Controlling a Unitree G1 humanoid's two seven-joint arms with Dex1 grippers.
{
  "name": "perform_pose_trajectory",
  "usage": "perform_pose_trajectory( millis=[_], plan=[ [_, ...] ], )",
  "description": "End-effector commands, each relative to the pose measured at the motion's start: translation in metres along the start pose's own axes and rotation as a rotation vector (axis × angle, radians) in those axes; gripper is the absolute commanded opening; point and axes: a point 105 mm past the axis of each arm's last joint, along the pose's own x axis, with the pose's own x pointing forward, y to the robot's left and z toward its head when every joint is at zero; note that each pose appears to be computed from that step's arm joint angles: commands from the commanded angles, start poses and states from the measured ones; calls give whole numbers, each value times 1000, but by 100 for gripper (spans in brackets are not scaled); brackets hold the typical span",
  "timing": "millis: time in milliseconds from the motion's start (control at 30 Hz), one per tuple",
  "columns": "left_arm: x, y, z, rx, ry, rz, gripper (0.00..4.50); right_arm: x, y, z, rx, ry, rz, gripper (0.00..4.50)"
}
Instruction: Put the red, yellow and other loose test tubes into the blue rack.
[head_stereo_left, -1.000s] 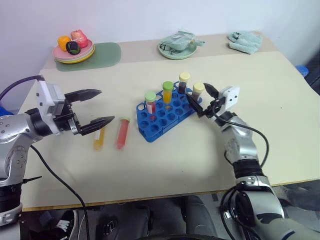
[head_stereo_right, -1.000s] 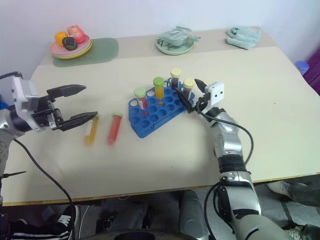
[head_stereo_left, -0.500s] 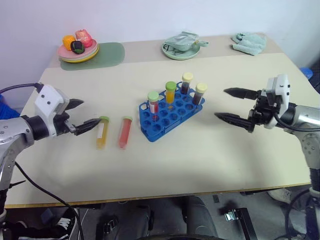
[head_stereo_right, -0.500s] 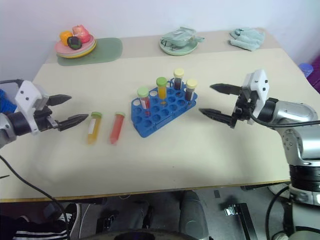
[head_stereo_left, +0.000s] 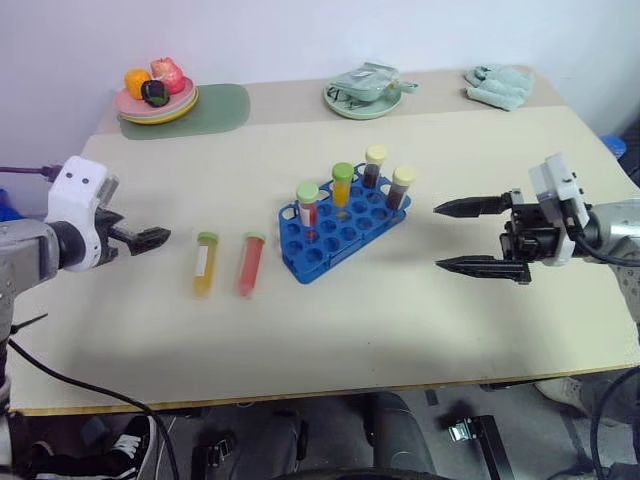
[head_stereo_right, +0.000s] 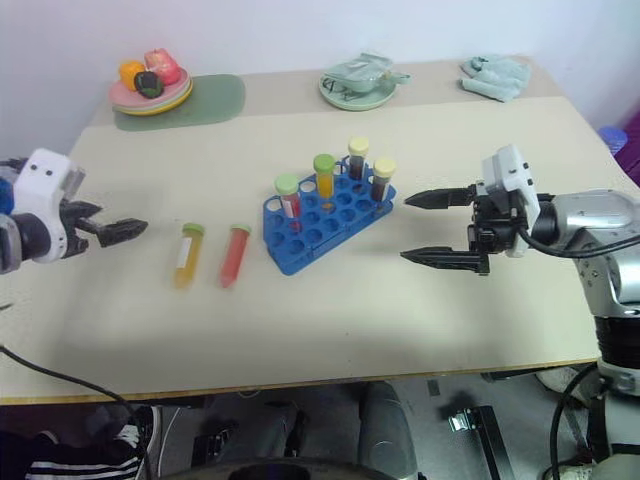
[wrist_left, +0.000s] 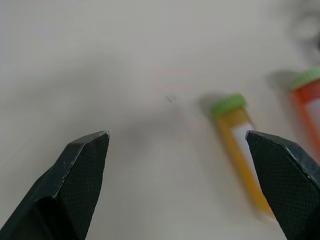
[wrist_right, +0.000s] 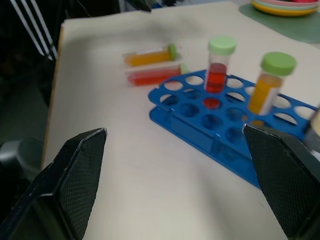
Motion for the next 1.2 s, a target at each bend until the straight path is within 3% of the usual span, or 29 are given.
perform_pose_trajectory(
  millis=[33,300,467,933,1200],
  plan=[
    [-3,-4,8,-48,66,-12,450,2,0,8,-43,-15,3,446],
    [2,-3,7,-94,194,-73,450,4,0,5,-42,-17,-6,446],
    [16,5,1,-241,274,-98,450,3,-1,2,-45,-11,-14,446],
    [36,-8,-4,-273,432,-158,450,3,-2,-1,-46,2,-39,446],
    [59,-28,-19,-252,499,-200,450,5,-2,-1,-45,2,-41,446]
  ],
)
